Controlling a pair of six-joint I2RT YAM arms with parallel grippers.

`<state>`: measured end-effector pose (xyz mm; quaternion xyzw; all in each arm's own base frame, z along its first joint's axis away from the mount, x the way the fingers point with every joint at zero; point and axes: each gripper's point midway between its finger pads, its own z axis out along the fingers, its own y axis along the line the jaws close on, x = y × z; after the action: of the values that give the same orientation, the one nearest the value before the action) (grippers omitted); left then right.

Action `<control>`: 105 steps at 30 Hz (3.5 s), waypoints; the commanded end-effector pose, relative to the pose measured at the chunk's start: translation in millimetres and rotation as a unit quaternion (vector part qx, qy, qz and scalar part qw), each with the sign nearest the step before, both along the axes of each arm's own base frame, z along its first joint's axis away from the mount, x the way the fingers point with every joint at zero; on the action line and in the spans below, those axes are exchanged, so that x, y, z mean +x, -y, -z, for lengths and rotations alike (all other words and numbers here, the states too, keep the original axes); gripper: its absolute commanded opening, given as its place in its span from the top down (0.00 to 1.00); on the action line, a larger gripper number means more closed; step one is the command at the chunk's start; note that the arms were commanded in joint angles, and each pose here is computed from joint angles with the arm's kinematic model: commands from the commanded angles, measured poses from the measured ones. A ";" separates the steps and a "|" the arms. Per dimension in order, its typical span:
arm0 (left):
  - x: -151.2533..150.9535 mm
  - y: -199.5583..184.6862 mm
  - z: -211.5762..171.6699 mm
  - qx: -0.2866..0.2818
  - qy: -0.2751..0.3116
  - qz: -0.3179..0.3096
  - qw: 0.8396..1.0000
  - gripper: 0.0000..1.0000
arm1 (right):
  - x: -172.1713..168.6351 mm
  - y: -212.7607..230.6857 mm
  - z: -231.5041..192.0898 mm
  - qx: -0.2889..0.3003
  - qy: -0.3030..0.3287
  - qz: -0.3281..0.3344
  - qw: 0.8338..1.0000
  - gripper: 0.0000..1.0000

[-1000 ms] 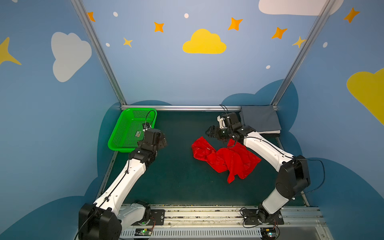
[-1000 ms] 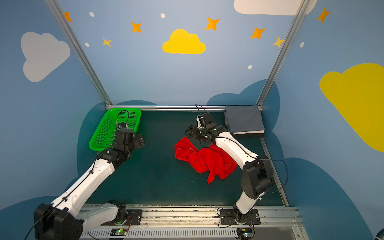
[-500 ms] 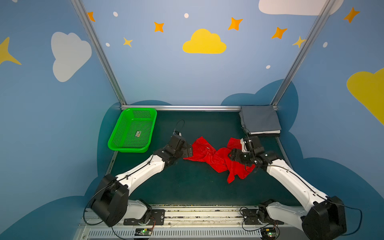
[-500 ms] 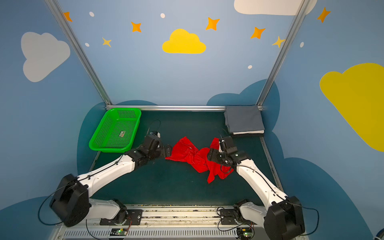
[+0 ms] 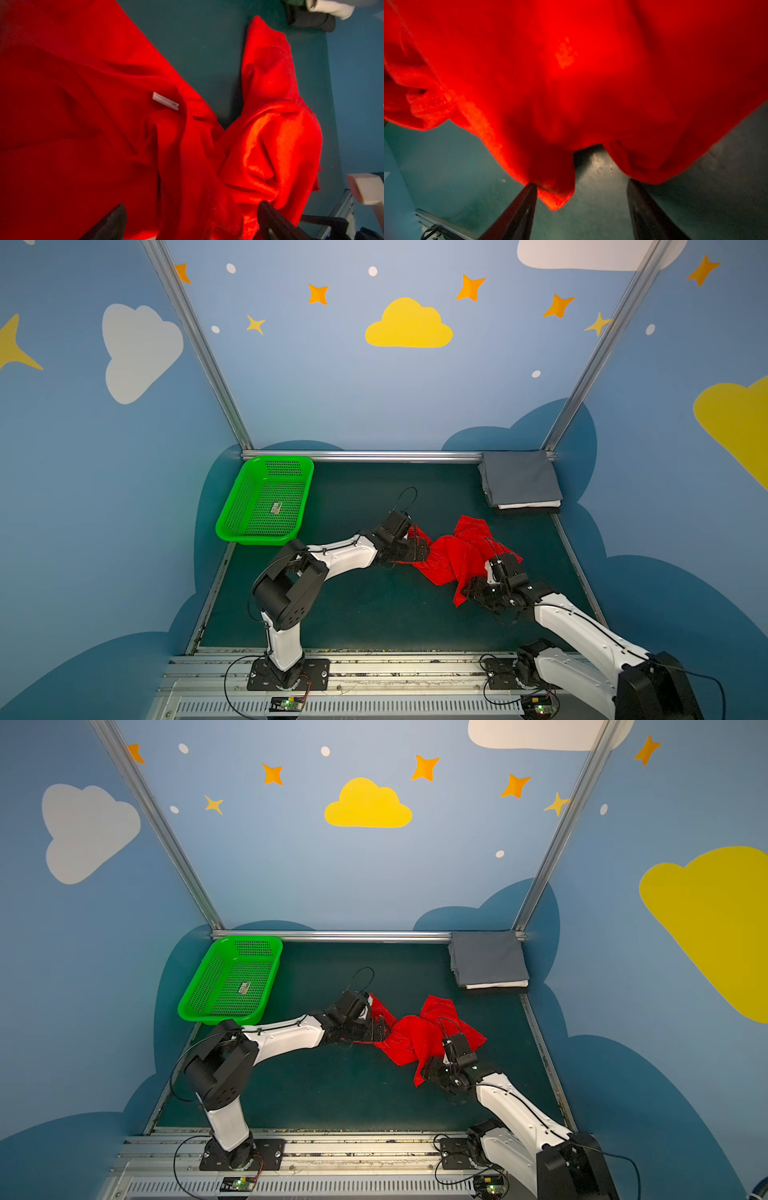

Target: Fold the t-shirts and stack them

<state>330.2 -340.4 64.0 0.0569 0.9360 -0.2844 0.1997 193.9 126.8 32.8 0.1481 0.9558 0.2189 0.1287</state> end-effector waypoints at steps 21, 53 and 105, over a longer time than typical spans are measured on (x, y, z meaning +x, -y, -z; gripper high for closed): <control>19.4 -58.6 -57.3 0.045 0.036 -0.078 0.995 0.96 | 58.4 13.8 -100.7 -0.042 0.126 0.005 0.991 1.00; -1.1 -149.5 -303.7 -0.032 0.291 -0.154 0.944 0.96 | 130.3 25.8 -326.1 -0.090 0.391 0.030 0.915 1.00; -68.2 -197.0 -97.4 0.068 0.098 -0.210 0.970 0.00 | 113.8 25.6 -76.4 -0.126 0.103 -0.013 0.987 0.15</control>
<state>278.7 -141.0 181.9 -0.0861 0.9129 -0.1698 0.3611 309.7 102.6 123.0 0.0624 0.9617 0.0939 0.2497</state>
